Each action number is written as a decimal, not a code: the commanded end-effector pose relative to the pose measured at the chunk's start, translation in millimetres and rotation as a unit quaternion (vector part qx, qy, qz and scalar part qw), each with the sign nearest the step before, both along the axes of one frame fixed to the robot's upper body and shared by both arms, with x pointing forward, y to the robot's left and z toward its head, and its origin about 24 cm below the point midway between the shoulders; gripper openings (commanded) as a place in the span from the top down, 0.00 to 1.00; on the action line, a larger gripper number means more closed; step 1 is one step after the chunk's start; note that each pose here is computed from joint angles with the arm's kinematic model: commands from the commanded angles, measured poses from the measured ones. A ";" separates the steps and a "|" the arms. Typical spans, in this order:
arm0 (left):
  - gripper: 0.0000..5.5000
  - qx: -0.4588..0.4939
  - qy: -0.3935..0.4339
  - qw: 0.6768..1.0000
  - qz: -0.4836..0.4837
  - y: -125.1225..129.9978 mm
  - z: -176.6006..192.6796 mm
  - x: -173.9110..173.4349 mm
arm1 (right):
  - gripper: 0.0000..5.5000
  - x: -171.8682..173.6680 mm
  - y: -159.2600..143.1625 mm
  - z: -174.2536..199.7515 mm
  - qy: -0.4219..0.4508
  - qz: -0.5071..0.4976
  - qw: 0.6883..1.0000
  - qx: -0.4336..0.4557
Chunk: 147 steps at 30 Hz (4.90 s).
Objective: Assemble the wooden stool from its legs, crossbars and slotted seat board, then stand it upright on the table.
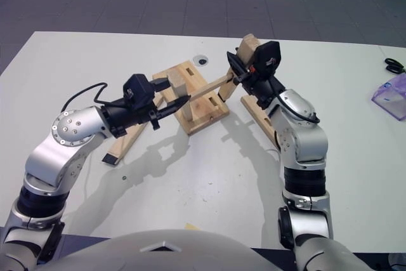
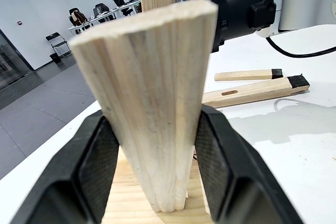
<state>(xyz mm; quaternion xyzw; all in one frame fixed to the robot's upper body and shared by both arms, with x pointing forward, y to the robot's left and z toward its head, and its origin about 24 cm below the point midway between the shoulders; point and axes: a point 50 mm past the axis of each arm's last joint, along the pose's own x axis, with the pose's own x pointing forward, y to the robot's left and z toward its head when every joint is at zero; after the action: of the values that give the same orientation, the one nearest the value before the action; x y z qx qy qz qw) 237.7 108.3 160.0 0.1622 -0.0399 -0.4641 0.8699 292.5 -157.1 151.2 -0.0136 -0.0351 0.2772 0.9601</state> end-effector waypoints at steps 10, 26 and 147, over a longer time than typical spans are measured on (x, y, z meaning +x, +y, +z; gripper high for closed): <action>0.63 0.049 0.032 0.998 0.026 6.6 -19.1 4.3 | 0.81 -6.5 16.1 33.6 -0.028 0.077 0.996 0.028; 0.63 0.045 0.038 0.998 0.024 6.0 -20.9 3.7 | 0.81 -8.4 18.4 18.6 0.090 0.080 0.993 0.003; 0.02 -0.291 -0.026 0.845 0.447 125.4 61.0 78.3 | 0.02 -4.0 -30.7 -23.6 0.067 -0.214 0.939 0.262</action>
<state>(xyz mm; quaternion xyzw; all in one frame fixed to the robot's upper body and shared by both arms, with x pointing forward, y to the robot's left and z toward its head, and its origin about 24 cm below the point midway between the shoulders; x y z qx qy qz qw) 309.0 207.8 269.5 -0.1347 -0.2101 -0.0650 0.9662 296.5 -187.6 148.3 0.2671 -0.0775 0.0651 0.9583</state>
